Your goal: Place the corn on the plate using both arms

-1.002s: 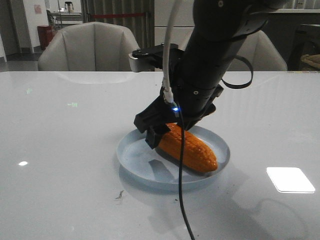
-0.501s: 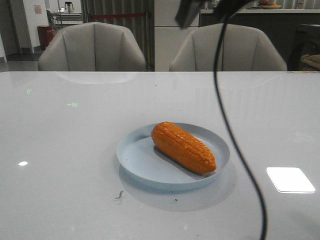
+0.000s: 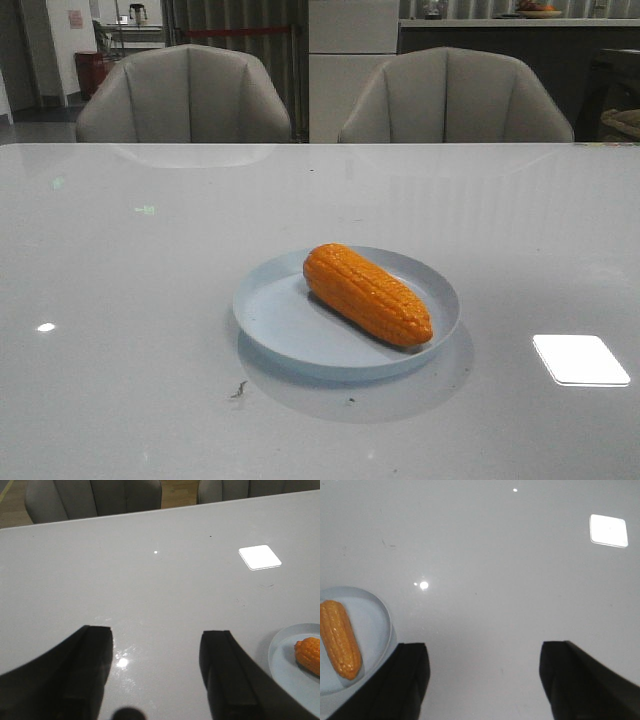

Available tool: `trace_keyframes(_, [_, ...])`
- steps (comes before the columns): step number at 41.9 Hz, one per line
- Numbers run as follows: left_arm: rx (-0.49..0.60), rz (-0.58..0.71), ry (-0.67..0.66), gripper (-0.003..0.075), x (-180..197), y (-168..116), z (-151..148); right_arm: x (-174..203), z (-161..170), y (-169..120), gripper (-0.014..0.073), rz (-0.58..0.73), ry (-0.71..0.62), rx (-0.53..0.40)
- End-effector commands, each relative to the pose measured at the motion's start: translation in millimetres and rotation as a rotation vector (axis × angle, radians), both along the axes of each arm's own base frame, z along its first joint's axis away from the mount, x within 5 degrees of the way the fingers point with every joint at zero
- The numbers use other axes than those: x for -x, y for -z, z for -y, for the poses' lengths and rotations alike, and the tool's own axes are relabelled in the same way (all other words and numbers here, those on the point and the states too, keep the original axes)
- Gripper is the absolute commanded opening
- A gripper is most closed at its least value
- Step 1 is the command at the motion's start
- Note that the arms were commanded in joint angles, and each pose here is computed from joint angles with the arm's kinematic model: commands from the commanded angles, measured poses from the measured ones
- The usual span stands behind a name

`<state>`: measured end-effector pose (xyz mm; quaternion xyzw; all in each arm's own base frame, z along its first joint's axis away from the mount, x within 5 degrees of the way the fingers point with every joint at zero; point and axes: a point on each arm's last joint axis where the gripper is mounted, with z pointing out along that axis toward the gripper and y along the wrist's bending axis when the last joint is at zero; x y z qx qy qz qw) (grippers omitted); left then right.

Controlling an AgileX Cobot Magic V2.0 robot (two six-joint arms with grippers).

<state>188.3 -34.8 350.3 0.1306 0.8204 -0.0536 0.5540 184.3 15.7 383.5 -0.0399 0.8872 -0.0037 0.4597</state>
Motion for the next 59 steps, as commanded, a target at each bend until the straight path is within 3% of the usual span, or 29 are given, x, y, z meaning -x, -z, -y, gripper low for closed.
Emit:
trace_keyframes(1, [0.02,0.124,-0.028,0.0451,0,-20,-3,23,6,-1,0.0571,0.092,0.025,-0.031])
trace_keyframes(9, [0.011,0.126,-0.028,0.0451,0,-20,-3,58,11,17,0.0571,0.079,0.085,-0.11])
trace_keyframes(22, [0.011,0.13,-0.029,0.0445,0,-20,-3,71,12,12,0.0571,0.134,0.083,-0.119])
trace_keyframes(42, [0.011,0.127,-0.029,0.0099,0,-20,-3,71,12,12,0.0571,0.134,0.083,-0.118])
trace_keyframes(59, [0.015,0.129,-0.03,0.0094,2,-18,-3,71,12,12,0.0571,0.134,0.083,-0.118])
